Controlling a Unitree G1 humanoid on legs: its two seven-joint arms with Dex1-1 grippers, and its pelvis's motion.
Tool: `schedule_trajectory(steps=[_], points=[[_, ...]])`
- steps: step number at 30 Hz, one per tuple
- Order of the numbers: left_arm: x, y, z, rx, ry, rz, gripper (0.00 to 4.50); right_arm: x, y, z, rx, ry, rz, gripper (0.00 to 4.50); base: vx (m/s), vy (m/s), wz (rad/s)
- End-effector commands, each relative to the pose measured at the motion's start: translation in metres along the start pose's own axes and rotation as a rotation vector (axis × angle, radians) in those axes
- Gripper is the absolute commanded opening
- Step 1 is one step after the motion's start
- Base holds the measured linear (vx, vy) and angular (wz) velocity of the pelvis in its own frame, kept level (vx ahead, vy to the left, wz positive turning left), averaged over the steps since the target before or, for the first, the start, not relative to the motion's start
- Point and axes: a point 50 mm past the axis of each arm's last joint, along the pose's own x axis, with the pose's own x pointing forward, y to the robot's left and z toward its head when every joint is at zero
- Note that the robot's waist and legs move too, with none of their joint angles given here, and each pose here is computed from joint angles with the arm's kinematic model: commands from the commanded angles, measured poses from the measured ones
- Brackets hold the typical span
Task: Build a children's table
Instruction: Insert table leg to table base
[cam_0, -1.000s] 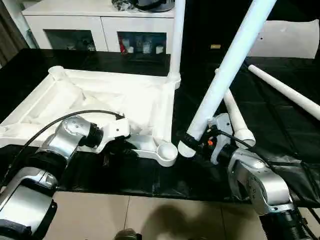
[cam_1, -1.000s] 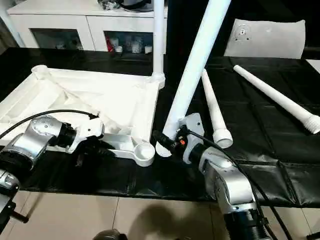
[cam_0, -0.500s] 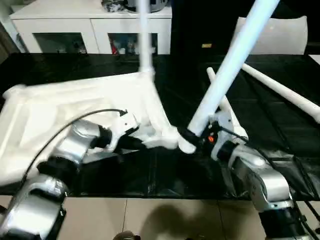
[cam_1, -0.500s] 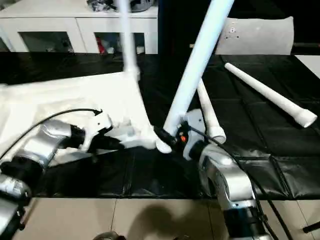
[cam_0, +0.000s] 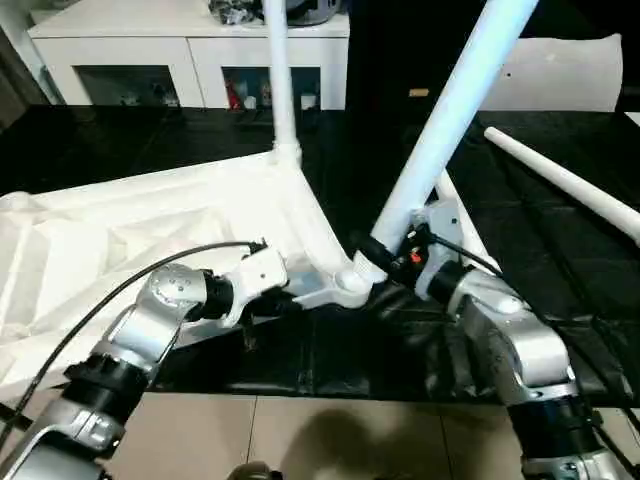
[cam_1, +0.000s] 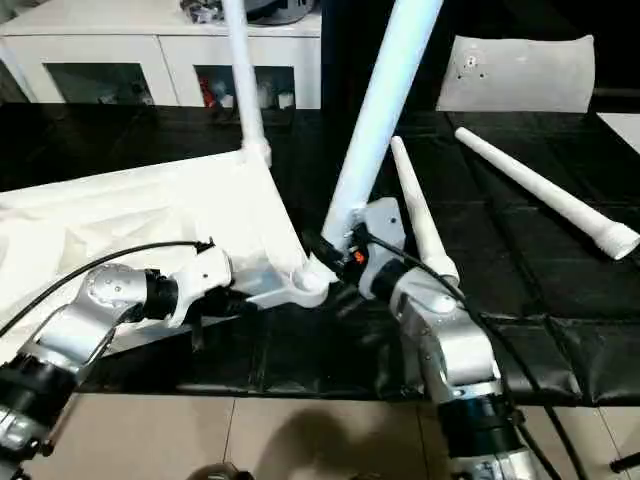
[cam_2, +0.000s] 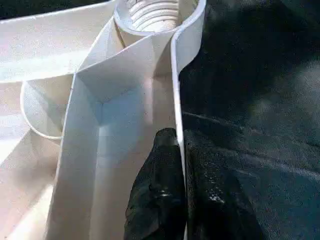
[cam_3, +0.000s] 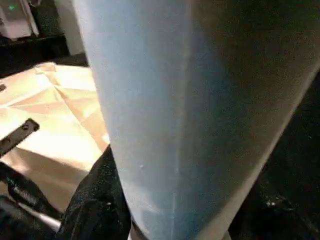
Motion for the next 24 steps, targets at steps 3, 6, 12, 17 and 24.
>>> schedule_trajectory(steps=[3,6,12,17,24], points=[[0.003,-0.011,-0.015,0.019,0.076,-0.060,0.00,0.006,-0.005,0.002,0.010,0.019,0.016,1.93,0.000,0.000,0.00],[0.002,-0.008,-0.012,-0.007,0.048,-0.064,0.00,0.005,-0.005,-0.001,0.058,0.048,0.087,1.93,0.000,0.000,0.00],[0.000,-0.012,-0.009,-0.042,0.005,-0.134,0.00,0.006,0.003,-0.009,0.078,0.115,0.212,1.93,0.000,0.000,0.00],[0.000,-0.013,-0.007,-0.049,-0.023,-0.142,0.00,0.008,0.009,-0.011,0.078,0.152,0.283,1.93,0.000,0.000,0.00],[0.000,-0.012,-0.007,-0.047,-0.031,-0.121,0.00,0.007,0.016,-0.009,0.064,0.168,0.348,1.93,0.000,0.000,0.00]])
